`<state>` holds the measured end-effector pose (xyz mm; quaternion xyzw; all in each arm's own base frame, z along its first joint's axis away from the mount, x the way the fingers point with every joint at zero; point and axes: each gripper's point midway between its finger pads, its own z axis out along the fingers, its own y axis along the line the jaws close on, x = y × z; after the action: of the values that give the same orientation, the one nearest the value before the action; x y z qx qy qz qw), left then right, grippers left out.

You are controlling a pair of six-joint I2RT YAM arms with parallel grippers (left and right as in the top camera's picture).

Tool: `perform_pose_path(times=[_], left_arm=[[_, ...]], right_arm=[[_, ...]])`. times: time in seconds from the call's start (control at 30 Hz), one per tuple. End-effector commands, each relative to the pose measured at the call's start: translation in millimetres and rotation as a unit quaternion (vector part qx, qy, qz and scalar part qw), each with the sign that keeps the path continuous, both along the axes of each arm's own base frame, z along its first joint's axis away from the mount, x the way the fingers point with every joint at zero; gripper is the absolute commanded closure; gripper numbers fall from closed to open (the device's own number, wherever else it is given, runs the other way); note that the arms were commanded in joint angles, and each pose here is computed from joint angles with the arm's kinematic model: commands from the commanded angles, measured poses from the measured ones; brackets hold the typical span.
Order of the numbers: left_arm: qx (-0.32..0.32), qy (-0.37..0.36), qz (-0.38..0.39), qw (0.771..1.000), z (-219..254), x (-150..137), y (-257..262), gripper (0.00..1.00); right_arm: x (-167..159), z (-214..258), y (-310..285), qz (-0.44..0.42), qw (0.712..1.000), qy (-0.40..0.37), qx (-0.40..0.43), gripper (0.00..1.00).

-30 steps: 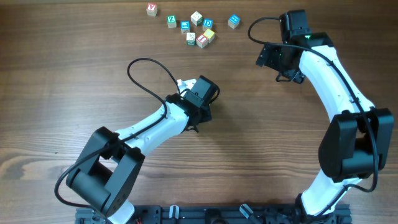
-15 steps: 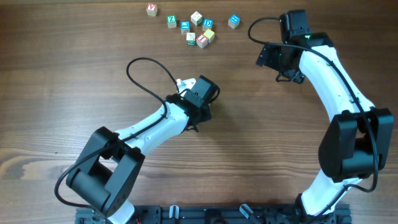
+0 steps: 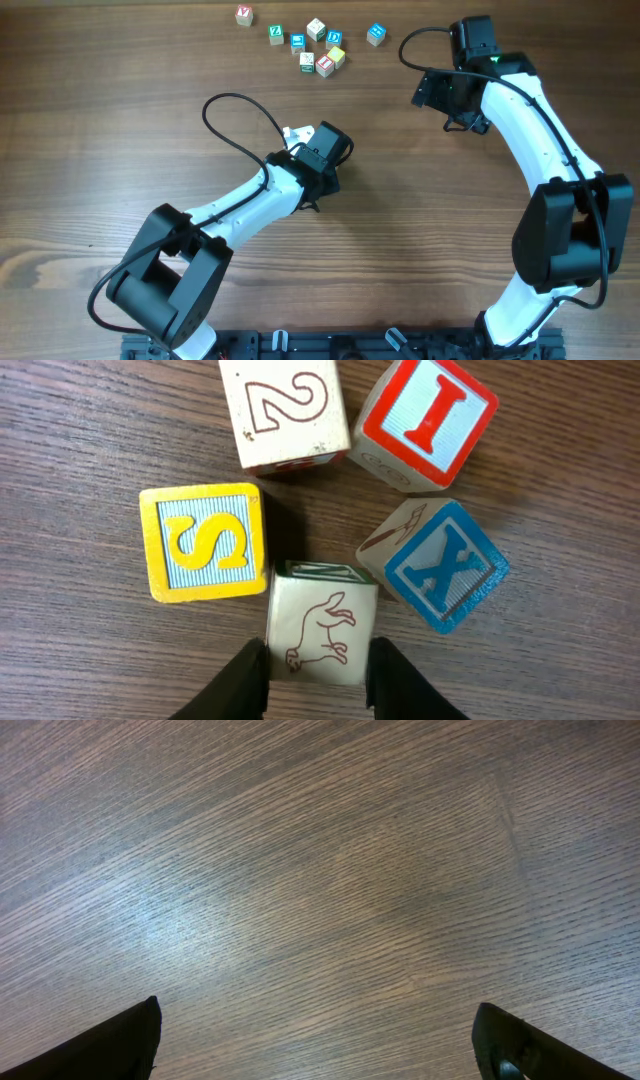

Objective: Form a circle
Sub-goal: 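Lower the 'Z' block beside the 'S' and 'X' blocks and release, then raise the left gripper and withdraw it to the upper left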

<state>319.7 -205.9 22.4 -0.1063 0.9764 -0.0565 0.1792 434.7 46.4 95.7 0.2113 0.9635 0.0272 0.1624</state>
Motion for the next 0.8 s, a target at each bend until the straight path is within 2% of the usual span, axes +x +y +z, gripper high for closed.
perform_pose_path(times=[0.0,0.13,0.27,0.47,0.6,0.77], left_arm=[[0.007,-0.001,0.006,1.0,-2.7,0.8,5.6,0.7],[0.006,-0.002,0.007,1.0,-2.4,1.4,5.1,0.69],[0.006,-0.002,0.006,1.0,-2.4,1.4,5.1,0.56],[0.006,-0.002,0.005,1.0,-2.5,1.2,5.2,0.57],[0.006,-0.002,0.005,1.0,-2.5,1.2,5.2,0.68],[0.006,-0.002,0.005,1.0,-2.4,1.5,5.2,0.68]], right_arm=[[3.0,2.0,-2.4,-0.002,1.0,-0.005,-0.01,0.0],[3.0,2.0,-2.4,-0.002,1.0,-0.005,-0.01,0.0],[3.0,2.0,-2.4,-0.002,1.0,-0.005,-0.01,0.0],[3.0,2.0,-2.4,-0.002,1.0,-0.005,-0.01,0.0],[3.0,2.0,-2.4,-0.002,1.0,-0.005,-0.01,0.0],[3.0,2.0,-2.4,-0.002,1.0,-0.005,-0.01,0.0]])
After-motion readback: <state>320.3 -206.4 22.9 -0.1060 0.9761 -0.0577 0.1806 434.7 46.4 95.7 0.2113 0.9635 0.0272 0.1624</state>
